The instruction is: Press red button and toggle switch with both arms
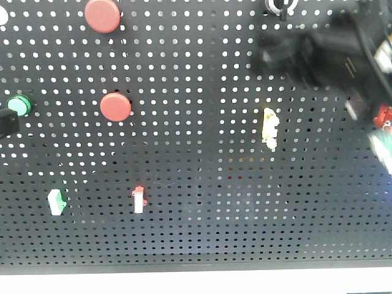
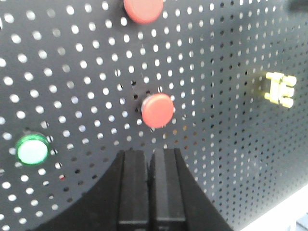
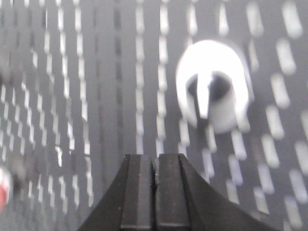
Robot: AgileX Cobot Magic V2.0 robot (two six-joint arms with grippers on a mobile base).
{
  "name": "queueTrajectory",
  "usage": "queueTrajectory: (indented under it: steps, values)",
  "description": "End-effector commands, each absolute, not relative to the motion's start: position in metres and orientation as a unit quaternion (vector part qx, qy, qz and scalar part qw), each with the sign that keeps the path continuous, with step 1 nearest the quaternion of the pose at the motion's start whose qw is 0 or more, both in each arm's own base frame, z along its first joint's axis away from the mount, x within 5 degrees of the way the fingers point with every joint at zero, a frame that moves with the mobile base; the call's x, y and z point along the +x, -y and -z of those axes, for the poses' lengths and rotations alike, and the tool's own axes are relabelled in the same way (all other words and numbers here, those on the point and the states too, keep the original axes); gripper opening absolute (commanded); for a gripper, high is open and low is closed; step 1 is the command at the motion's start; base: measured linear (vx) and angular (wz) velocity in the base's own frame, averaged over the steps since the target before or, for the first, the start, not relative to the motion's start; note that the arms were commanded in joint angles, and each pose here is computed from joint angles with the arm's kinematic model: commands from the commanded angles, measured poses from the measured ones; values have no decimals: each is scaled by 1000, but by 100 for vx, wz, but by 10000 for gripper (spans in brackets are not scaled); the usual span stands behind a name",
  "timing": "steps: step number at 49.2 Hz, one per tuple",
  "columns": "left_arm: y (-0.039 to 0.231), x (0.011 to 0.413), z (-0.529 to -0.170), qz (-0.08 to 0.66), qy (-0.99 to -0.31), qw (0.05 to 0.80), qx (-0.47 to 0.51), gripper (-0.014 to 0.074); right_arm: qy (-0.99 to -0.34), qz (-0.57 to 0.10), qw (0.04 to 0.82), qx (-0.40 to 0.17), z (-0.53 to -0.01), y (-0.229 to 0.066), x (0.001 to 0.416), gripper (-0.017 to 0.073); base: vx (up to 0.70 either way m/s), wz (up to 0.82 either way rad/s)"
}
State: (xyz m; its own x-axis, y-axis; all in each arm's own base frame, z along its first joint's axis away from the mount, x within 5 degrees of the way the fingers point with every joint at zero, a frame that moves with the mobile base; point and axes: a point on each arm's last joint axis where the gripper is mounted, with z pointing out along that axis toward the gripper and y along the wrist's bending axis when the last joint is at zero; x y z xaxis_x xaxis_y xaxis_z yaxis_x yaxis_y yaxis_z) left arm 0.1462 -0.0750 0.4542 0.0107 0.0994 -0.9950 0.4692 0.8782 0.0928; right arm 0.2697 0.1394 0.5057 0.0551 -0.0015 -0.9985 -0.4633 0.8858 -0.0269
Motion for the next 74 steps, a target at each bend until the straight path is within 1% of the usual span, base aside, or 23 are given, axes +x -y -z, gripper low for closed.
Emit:
queueTrajectory:
  steps: [1, 14, 27, 34, 38, 47, 51, 55, 62, 66, 74]
  values:
    - [72, 140, -472, 148, -653, 719, 188, 1, -618, -170, 750, -163, -535, -134, 260, -3, 0, 0]
    - [72, 140, -471, 148, -654, 718, 188, 1, -614, -141, 756, -176, -535, -131, 262, -3, 0, 0]
    - [72, 140, -470, 148, -658, 713, 190, 1, -629, -128, 754, -138, -535, -109, 271, -3, 0, 0]
    - [72, 140, -469, 148, -661, 711, 191, 1, -632, -124, 752, -138, -537, -106, 266, -3, 0, 0]
    - [72, 140, -469, 147, -661, 710, 191, 1, -645, -120, 741, -142, -536, -104, 262, -3, 0, 0]
    - [72, 140, -458, 145, -670, 701, 194, 1, -701, -90, 687, -171, -525, -99, 252, -3, 0, 0]
    - [72, 140, -444, 142, -681, 691, 197, 1, -704, -73, 683, -179, -517, -94, 242, -3, 0, 0]
    - [71, 138, -426, 140, -690, 682, 198, 1, -697, -74, 691, -178, -507, -89, 229, -3, 0, 0]
    - [67, 130, -388, 136, -715, 654, 204, 1, -677, -77, 711, -176, -480, -75, 192, -3, 0, 0]
    - [63, 122, -368, 135, -725, 643, 206, 1, -674, -79, 713, -176, -455, -66, 170, -3, 0, 0]
    - [51, 97, -329, 146, -735, 633, 195, 1, -685, -75, 701, -182, -388, -47, 120, -3, 0, 0]
